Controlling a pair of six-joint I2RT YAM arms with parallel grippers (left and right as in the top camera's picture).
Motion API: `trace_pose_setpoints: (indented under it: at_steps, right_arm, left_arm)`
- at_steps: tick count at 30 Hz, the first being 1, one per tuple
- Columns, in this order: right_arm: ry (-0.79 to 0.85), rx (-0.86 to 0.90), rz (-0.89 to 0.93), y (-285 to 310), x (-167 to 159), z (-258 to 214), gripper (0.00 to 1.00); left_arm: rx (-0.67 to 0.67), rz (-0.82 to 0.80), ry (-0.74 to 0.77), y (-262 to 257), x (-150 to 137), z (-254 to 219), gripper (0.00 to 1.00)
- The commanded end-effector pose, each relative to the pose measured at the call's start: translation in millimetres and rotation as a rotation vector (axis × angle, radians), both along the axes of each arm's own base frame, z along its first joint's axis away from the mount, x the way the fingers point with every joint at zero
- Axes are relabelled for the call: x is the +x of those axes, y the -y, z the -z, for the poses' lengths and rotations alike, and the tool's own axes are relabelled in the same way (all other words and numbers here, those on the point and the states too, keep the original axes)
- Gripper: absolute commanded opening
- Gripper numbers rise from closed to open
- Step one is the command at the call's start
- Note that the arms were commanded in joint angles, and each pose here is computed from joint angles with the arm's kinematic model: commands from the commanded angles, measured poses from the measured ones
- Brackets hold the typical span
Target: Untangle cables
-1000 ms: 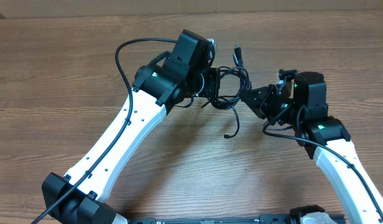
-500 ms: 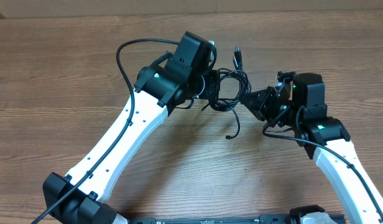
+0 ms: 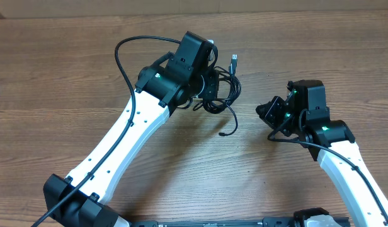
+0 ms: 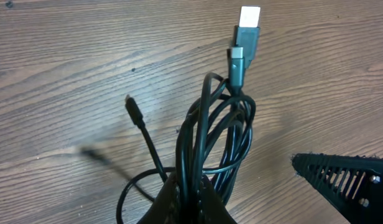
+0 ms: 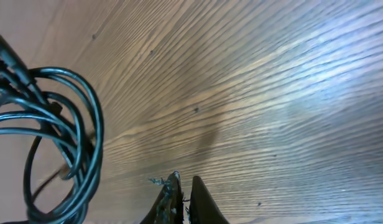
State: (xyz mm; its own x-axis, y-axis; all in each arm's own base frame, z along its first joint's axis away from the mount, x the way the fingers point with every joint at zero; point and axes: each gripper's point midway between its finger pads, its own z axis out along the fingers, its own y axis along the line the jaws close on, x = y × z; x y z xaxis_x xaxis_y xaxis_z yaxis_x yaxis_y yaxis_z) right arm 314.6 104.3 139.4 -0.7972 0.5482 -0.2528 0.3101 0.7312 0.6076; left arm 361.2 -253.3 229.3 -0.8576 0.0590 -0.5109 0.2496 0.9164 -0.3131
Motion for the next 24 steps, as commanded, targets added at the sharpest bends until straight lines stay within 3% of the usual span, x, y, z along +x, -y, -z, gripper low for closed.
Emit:
trace_pose_setpoints:
  at_steps: [1, 3, 5, 8, 9, 11, 17, 24]
  right_arm:
    - [0.021, -0.024, -0.008, 2.7, 3.0, -2.4, 0.04]
    - [0.021, -0.004, -0.02, -1.0, 2.2, -3.8, 0.08]
    - [0.03, 0.018, -0.035, -5.2, 2.8, -6.7, 0.28]
    - [0.047, 0.029, -0.042, -7.5, 5.6, -10.1, 0.43]
    - [0.054, 0.03, -0.043, -7.7, 6.7, -11.1, 0.54]
    - [0.054, 0.03, -0.042, -7.6, 6.8, -11.1, 0.65]
    - [0.061, 0.031, -0.042, -7.9, 8.0, -12.3, 0.85]
    - [0.068, 0.043, -0.052, -10.3, 8.5, -14.2, 0.93]
  left_arm:
    - [-0.003, 0.005, 0.049, -1.4, 4.1, -14.9, 0.04]
    - [-0.002, 0.005, 0.046, -1.7, 3.5, -14.4, 0.04]
    - [0.0, 0.005, 0.043, -1.9, 2.9, -13.9, 0.04]
    - [0.003, 0.005, 0.037, -2.6, 1.7, -12.9, 0.04]
    - [0.001, 0.009, 0.033, -2.0, 0.9, -12.7, 0.04]
    - [0.0, 0.01, 0.031, -2.0, 0.5, -12.4, 0.04]
    - [0.0, 0.01, 0.032, -1.9, 0.7, -12.6, 0.04]
    - [0.001, 0.031, 0.063, 0.5, 4.4, -16.1, 0.04]
